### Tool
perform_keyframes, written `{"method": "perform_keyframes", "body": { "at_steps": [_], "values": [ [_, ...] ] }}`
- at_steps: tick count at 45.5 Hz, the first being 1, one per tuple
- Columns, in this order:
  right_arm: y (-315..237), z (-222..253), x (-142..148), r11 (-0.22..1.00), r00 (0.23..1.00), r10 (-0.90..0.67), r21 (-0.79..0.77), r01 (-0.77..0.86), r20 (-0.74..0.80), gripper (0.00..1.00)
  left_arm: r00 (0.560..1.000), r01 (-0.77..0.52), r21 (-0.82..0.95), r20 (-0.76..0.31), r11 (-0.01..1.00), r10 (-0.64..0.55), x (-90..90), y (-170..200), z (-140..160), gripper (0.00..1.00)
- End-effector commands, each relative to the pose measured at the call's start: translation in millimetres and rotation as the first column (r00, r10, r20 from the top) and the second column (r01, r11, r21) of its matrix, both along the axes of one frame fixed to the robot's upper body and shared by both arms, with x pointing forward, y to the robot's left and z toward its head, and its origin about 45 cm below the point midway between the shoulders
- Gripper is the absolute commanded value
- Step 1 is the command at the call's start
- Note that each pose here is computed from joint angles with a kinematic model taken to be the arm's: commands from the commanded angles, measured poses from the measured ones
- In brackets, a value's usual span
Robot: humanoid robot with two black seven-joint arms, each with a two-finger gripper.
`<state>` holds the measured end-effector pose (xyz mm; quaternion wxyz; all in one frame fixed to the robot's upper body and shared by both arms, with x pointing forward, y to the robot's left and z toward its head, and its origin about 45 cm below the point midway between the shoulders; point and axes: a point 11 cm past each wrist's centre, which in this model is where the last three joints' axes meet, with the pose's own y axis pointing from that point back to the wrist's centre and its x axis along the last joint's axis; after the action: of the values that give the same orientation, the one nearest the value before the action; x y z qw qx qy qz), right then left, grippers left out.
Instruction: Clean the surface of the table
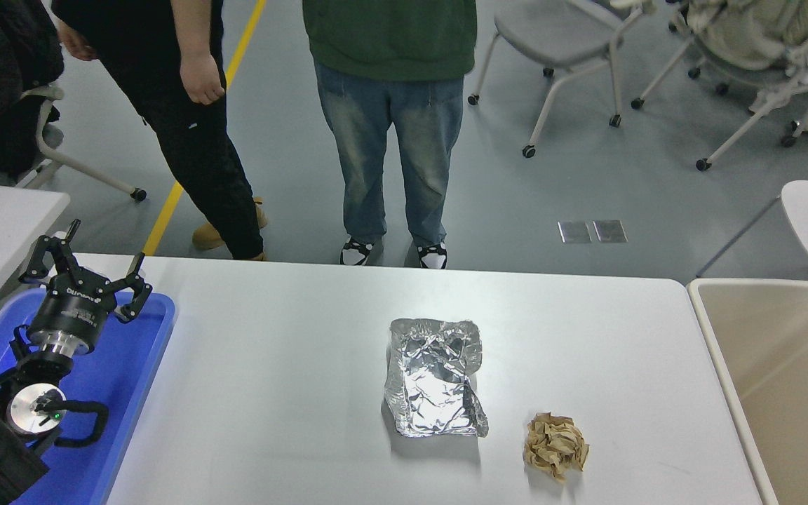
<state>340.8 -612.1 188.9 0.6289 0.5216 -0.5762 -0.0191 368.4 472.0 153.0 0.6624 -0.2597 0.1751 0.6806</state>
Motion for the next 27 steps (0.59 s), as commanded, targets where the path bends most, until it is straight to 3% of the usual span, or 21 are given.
{"method": "perform_keyframes", "body": {
  "at_steps": [1, 10, 27],
  "values": [
    [23, -73, -20, 0.991, 0.991, -0.123, -0.052, 0.125, 0.050, 0.00, 1.000, 0.000, 0.002, -0.001, 1.000, 0.000, -0.3, 1, 0, 1.00],
    [47, -85, -10, 0.982, 0.982, -0.128, -0.117, 0.145, 0.141, 0.00, 1.000, 0.001, -0.001, 0.000, 1.000, -0.001, 0.0, 0, 0, 1.00],
    [80, -110, -6, 0.978, 0.959, -0.201, -0.008, 0.207, 0.200, 0.00, 1.000, 0.000, 0.000, 0.000, 1.000, 0.000, 0.0, 0, 0, 1.00]
  ]
}}
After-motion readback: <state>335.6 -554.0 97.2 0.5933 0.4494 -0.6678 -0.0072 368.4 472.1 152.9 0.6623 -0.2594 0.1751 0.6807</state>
